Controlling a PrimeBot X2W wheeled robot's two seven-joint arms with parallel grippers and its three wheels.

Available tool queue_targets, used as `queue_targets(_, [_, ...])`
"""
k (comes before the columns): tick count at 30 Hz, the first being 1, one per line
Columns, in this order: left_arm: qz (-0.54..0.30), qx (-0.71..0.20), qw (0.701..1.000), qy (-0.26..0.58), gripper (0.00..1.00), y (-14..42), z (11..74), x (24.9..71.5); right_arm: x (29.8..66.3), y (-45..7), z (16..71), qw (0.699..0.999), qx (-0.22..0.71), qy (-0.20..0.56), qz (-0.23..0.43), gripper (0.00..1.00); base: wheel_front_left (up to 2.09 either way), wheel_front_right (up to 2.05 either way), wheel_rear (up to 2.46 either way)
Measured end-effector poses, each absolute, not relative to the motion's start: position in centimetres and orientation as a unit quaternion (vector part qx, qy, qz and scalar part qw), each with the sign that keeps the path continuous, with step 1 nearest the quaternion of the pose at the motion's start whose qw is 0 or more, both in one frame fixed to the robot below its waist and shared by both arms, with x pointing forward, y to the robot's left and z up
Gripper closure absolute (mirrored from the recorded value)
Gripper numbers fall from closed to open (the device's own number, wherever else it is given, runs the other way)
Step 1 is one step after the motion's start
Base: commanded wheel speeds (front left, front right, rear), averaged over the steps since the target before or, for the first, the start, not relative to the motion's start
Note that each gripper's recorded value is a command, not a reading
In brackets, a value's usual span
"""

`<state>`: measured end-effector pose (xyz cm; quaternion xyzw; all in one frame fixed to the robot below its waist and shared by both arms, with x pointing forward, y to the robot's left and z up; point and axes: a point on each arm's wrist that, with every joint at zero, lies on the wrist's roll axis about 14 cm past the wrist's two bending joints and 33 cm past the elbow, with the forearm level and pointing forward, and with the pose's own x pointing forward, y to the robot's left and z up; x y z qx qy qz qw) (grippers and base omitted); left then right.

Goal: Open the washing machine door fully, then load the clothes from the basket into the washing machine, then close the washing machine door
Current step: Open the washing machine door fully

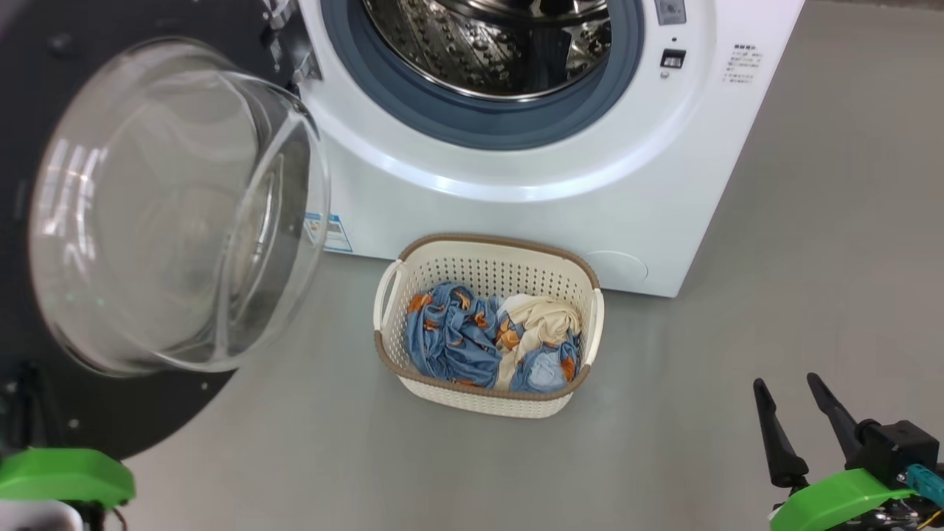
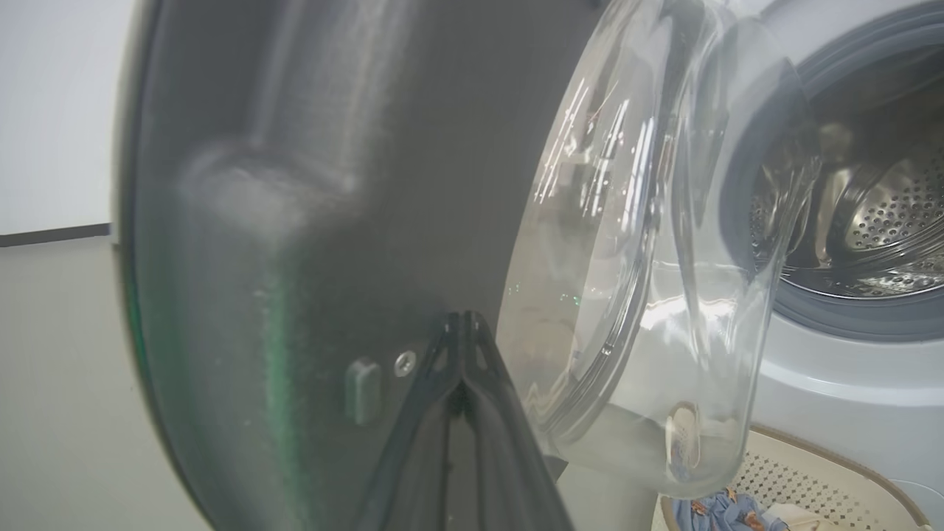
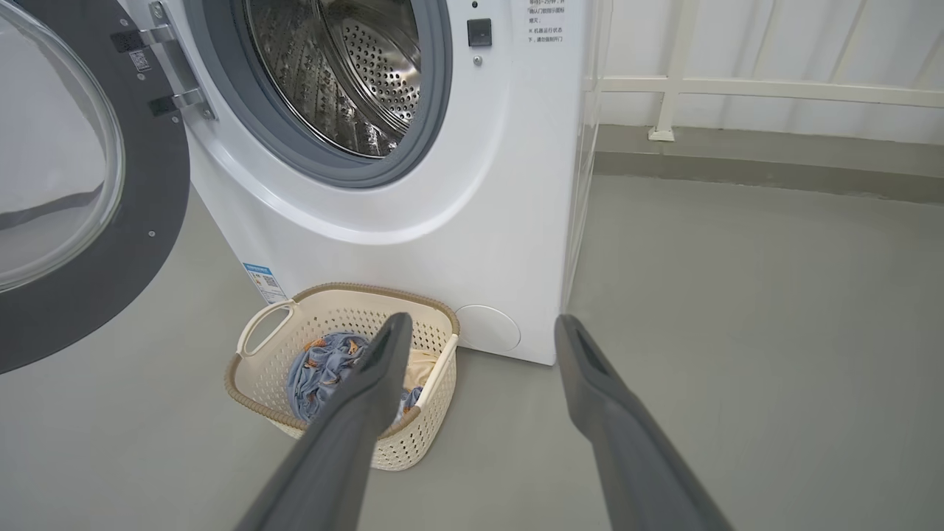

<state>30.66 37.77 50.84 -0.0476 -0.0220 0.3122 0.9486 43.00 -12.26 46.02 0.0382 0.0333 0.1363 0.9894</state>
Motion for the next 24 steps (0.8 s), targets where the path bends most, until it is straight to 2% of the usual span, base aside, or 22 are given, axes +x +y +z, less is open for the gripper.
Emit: queue_targets(24, [0.396, -0.051, 0.917, -0.012, 1.00, 44.8, 50.3, 32.9, 45.4, -13.6, 42.8, 0.989, 0.020, 0.065, 0.135, 0.00, 0.00, 0.00, 0.00])
